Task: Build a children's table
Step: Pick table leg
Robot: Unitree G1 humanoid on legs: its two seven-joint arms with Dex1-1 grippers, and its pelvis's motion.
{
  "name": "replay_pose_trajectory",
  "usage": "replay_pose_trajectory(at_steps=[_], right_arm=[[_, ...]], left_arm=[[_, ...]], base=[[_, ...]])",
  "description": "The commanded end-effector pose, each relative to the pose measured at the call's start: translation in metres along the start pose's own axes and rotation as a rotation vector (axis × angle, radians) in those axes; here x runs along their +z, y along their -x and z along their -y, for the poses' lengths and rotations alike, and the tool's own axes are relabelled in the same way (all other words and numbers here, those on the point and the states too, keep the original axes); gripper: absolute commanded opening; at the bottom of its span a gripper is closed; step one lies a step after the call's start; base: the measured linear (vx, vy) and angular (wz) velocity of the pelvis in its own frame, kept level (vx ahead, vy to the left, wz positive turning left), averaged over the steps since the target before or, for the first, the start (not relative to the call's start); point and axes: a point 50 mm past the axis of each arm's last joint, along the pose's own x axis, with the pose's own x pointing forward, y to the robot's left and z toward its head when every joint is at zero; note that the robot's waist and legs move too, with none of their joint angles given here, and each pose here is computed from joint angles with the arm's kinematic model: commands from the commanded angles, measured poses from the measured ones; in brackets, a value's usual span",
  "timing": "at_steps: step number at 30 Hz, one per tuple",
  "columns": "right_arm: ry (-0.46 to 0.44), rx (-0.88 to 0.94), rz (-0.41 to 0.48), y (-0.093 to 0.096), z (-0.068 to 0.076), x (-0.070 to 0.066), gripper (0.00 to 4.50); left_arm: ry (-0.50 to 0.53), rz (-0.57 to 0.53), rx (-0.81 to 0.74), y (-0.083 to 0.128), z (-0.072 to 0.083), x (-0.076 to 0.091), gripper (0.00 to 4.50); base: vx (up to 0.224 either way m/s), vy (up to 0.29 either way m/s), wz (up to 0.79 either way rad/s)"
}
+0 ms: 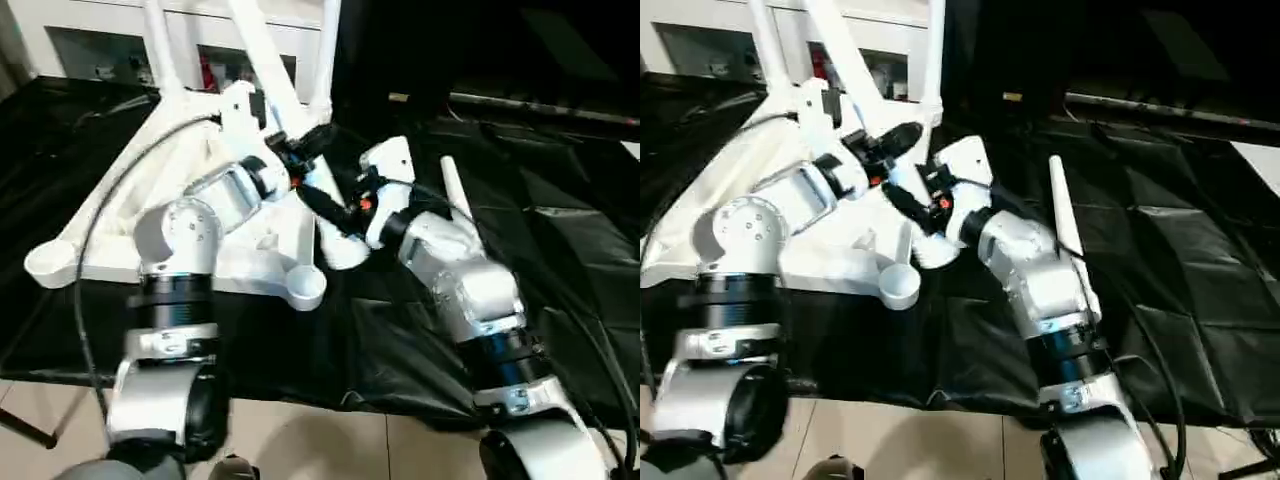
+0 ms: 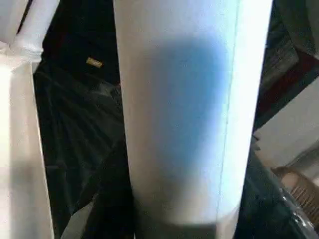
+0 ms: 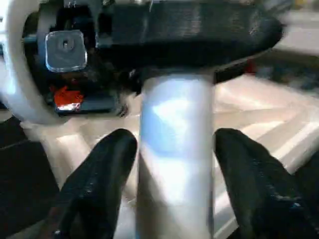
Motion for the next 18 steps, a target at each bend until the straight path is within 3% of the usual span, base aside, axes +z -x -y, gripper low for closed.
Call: replay_pose_trajectory(at_steps=[1, 7, 12, 14, 18], right_arm=[[-0.042, 0.066, 0.001, 0.007, 0.004, 0.011, 3.21], [-0.159, 0.220, -0.041, 0.024, 0.019, 0.029, 3.23], [-0.184, 0.369, -0.129, 0.034, 0.014, 0.028, 3.23], [-0.171, 0.386, -0.202, 0.036, 0.014, 0.021, 3.23], [-0.181, 0.399, -0.231, 0.037, 0.013, 0.017, 3.23]], left_arm=[[-0.061, 0.008, -0.122, -0.003, 0.020, 0.013, 1.88], [-0.182, -0.044, -0.393, 0.008, 0.041, 0.025, 1.88], [-0.198, -0.056, -0.486, 0.012, 0.049, 0.028, 1.88], [-0.189, -0.044, -0.553, 0.014, 0.055, 0.031, 1.88], [-0.191, -0.048, -0.591, 0.015, 0.057, 0.031, 1.88]], base=[[0.000, 0.000, 0.00], [0.000, 0.000, 0.00], [0.000, 0.000, 0.00], [0.000, 0.000, 0.00], [0.000, 0.000, 0.00]])
